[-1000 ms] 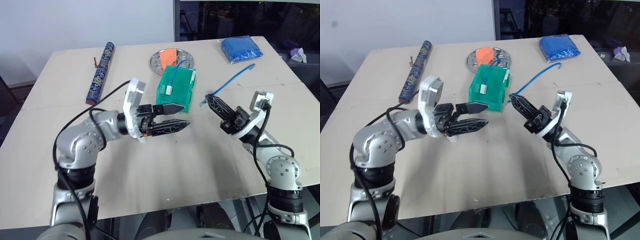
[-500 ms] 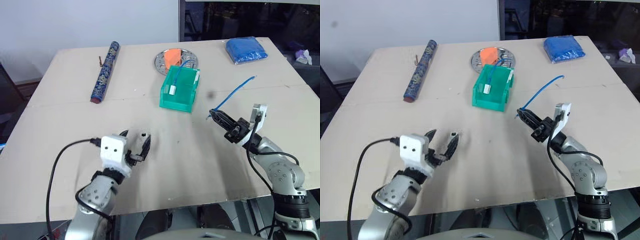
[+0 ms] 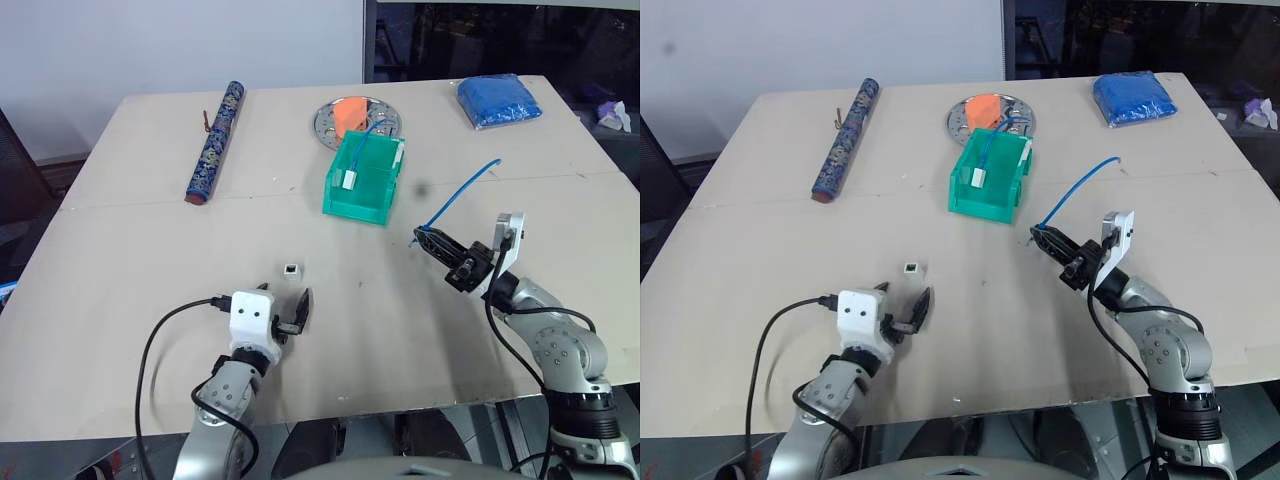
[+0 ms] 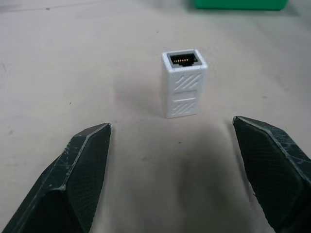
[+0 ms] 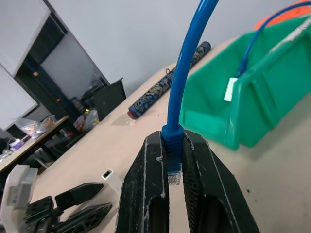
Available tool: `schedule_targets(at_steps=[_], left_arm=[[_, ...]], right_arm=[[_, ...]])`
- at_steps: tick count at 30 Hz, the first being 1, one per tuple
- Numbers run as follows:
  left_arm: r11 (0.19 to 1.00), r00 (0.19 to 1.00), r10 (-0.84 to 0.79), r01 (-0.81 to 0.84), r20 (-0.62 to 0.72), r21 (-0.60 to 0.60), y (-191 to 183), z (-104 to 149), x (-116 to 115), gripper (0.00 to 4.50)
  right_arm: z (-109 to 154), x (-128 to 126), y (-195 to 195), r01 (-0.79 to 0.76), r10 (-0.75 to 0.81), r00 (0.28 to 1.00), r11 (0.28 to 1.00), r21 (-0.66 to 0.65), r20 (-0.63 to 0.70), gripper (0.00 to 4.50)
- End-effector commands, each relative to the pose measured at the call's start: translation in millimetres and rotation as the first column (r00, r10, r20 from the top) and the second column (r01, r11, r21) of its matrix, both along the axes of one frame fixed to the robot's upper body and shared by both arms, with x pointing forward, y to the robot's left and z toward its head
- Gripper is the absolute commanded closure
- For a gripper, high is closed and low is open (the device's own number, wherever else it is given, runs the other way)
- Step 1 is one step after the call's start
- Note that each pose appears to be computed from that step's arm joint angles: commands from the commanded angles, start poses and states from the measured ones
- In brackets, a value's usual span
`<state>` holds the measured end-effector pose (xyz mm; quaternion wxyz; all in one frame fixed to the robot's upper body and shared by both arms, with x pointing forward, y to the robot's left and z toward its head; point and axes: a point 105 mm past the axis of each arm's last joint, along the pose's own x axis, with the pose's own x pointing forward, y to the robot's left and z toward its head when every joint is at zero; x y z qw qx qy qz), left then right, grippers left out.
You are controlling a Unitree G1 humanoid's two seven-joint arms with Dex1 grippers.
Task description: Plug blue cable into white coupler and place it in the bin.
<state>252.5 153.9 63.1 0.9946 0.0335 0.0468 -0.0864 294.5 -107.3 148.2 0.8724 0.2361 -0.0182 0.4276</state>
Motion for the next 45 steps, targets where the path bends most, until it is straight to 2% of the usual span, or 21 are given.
schedule_targets(at_steps=[1,10,13,18,19,21,23,26,28,31,33,35,39,42,45], left_arm=[[0.999,0.998,-0.026,0.024,0.050,0.042,-6,3,8,0.38],[0.996,0.996,-0.037,0.030,0.084,0.082,-17,5,22,0.38],[0.997,0.994,-0.012,0.004,0.104,0.082,-16,10,23,1.25],[0.998,0.995,0.003,-0.010,0.101,0.069,-14,11,22,3.65],[0.998,0.995,0.002,-0.009,0.099,0.066,-15,12,22,3.94],[0.998,0.996,-0.023,0.018,0.083,0.054,-17,10,23,3.95],[0.993,0.992,-0.118,0.118,0.053,0.006,-28,8,24,3.95],[0.958,0.957,-0.280,0.284,0.077,-0.040,-39,20,32,3.95],[0.906,0.905,-0.416,0.420,0.087,-0.042,-46,30,39,3.95],[0.749,0.748,-0.663,0.663,0.037,0.008,-61,37,43,3.95],[0.618,0.619,-0.786,0.785,-0.015,0.043,-69,37,41,3.95],[0.498,0.504,-0.862,0.862,-0.060,0.090,-76,37,39,3.95],[0.271,0.285,-0.949,0.956,-0.139,0.111,-86,31,31,3.95],[0.203,0.220,-0.962,0.972,-0.161,0.115,-86,28,34,3.95],[0.174,0.191,-0.968,0.978,-0.160,0.114,-87,28,38,3.95]], right_arm=[[14,-7,6,-0.008,0.008,0.998,1.000,0.008,0.061,4.50],[12,-10,10,-0.007,0.007,0.999,1.000,0.005,0.053,4.50],[12,-9,11,-0.008,0.008,0.999,1.000,0.005,0.053,4.50],[12,-9,12,-0.010,0.010,0.998,1.000,0.001,0.054,4.50],[12,-9,12,-0.012,0.012,0.998,1.000,-0.004,0.055,4.50],[12,-9,12,-0.014,0.015,0.998,1.000,-0.018,0.058,4.50],[13,-12,15,-0.038,0.042,0.997,0.998,-0.052,0.071,4.50],[15,-17,22,-0.095,0.107,0.988,0.989,-0.113,0.108,4.50],[12,-19,27,-0.141,0.170,0.976,0.970,-0.199,0.136,4.50],[4,-15,34,-0.179,0.256,0.946,0.924,-0.337,0.198,4.50],[6,-9,36,-0.182,0.279,0.931,0.914,-0.363,0.235,4.50],[6,-6,38,-0.196,0.308,0.916,0.902,-0.385,0.256,4.50],[-1,-3,45,-0.218,0.366,0.888,0.868,-0.446,0.278,4.50],[-3,-4,48,-0.233,0.391,0.872,0.861,-0.453,0.294,4.50],[-3,-10,51,-0.266,0.427,0.850,0.853,-0.449,0.308,4.50]])
